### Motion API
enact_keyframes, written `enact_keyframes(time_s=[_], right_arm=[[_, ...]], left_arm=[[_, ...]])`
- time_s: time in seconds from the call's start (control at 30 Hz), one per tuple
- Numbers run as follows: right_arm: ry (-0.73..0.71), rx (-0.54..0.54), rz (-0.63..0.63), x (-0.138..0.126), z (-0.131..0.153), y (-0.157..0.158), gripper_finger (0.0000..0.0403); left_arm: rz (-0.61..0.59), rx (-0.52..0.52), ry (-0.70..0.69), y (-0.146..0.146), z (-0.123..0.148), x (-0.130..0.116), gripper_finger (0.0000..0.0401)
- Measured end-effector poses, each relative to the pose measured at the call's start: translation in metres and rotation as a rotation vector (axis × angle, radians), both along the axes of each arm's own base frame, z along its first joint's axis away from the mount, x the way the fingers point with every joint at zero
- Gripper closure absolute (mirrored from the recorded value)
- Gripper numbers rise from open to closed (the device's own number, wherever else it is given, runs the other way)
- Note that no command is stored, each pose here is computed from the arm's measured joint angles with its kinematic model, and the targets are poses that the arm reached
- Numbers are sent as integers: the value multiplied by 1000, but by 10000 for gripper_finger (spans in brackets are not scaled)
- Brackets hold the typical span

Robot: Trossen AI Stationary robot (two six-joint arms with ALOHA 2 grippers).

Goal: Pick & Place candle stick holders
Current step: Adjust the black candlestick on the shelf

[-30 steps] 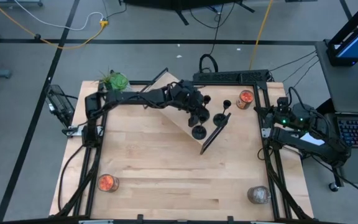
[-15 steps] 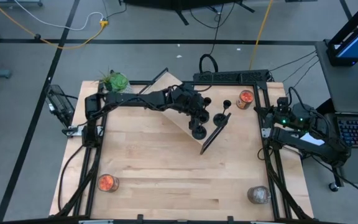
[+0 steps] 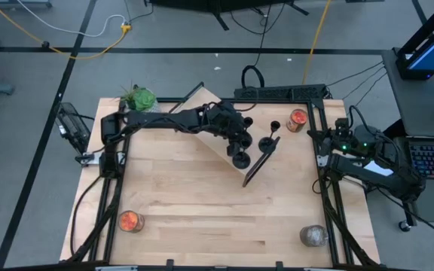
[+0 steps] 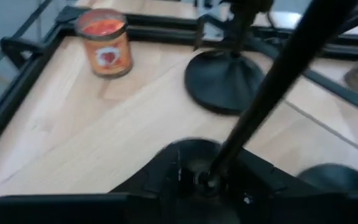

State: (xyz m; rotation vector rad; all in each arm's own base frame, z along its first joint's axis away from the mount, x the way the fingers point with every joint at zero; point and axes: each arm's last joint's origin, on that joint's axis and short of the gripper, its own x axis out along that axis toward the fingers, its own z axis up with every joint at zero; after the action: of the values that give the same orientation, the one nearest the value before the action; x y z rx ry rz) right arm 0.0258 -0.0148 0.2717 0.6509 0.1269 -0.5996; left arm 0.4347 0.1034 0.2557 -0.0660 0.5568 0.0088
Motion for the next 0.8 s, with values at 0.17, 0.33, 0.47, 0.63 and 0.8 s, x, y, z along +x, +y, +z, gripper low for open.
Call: enact_keyframes(time_s=[0.17, 0.33, 0.47, 0.63, 0.8], right_arm=[[5, -10, 4, 0, 0, 0, 403], [5, -10, 4, 0, 0, 0, 403], [5, -10, 4, 0, 0, 0, 403], [5, -10, 4, 0, 0, 0, 403], [6, -12, 5, 0, 0, 0, 403]], left_arm=[[38, 15, 24, 2, 5, -6, 228], [36, 11, 22, 0, 6, -6, 184], [45, -7, 34, 0, 5, -6, 157], [88, 9, 109, -1, 10, -17, 132], [154, 46, 191, -3, 21, -33, 120]])
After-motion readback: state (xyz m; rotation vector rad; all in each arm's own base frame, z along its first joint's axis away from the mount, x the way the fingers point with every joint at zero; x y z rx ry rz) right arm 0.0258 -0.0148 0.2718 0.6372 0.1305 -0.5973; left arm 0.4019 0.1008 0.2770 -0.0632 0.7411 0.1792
